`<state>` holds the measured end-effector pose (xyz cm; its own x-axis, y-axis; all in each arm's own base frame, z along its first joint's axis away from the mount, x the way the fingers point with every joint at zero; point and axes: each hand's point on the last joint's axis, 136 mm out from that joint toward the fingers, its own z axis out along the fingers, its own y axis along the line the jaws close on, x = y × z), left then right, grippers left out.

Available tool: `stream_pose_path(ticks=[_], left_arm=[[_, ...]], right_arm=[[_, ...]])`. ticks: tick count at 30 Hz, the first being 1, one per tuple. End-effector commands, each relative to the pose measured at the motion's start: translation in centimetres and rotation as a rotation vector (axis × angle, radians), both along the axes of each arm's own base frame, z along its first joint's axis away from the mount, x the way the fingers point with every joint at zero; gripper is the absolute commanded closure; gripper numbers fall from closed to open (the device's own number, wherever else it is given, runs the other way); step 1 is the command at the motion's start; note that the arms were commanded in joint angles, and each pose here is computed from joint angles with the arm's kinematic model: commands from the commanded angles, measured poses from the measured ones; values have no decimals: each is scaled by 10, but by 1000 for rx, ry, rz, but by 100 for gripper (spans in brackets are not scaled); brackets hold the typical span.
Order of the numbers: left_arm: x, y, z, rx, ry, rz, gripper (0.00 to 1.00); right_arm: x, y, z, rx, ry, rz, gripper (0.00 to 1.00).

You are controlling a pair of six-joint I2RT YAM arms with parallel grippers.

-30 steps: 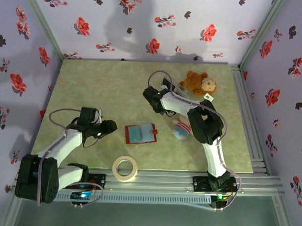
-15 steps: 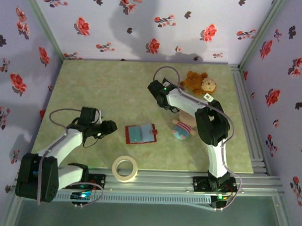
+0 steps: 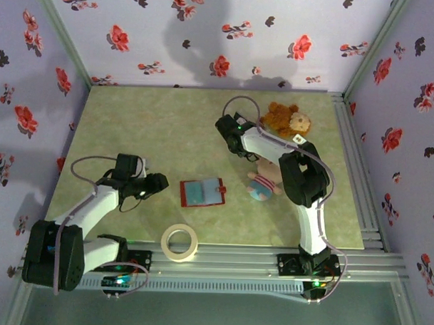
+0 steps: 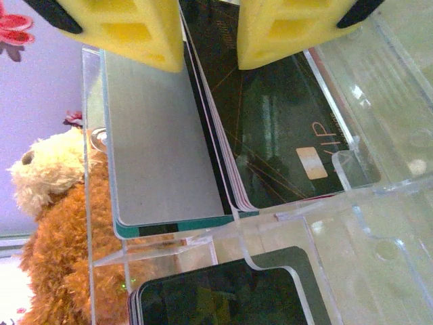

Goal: Put the credit cards into the card holder

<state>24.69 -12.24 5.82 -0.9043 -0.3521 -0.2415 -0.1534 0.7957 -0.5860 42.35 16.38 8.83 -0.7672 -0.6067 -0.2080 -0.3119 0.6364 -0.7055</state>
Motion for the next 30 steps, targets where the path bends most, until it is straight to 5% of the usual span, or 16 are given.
stream_pose_path(ticks=[1, 10, 18, 20, 22, 24, 30], left_arm=[[-1, 1, 3, 4, -5, -20, 49], [-1, 1, -3, 6, 0, -20, 49], [-1, 1, -1, 13, 3, -29, 49], [-1, 1, 0, 12, 3, -29, 49], [-1, 1, -1, 10, 1, -26, 49], [1, 1, 0, 11, 0, -28, 49], [2, 1, 4, 13, -10, -29, 48]], right_arm=[[3, -7, 3, -70, -40, -14, 78], [0, -5, 10, -50, -50, -16, 96], [-14, 4, 10, 39, 25, -14, 100], [-16, 4, 12, 50, 40, -19, 92], [-16, 2, 17, 66, 38, -25, 66], [-18, 3, 16, 123, 66, -17, 53], [-8, -4, 5, 193, 113, -26, 45]])
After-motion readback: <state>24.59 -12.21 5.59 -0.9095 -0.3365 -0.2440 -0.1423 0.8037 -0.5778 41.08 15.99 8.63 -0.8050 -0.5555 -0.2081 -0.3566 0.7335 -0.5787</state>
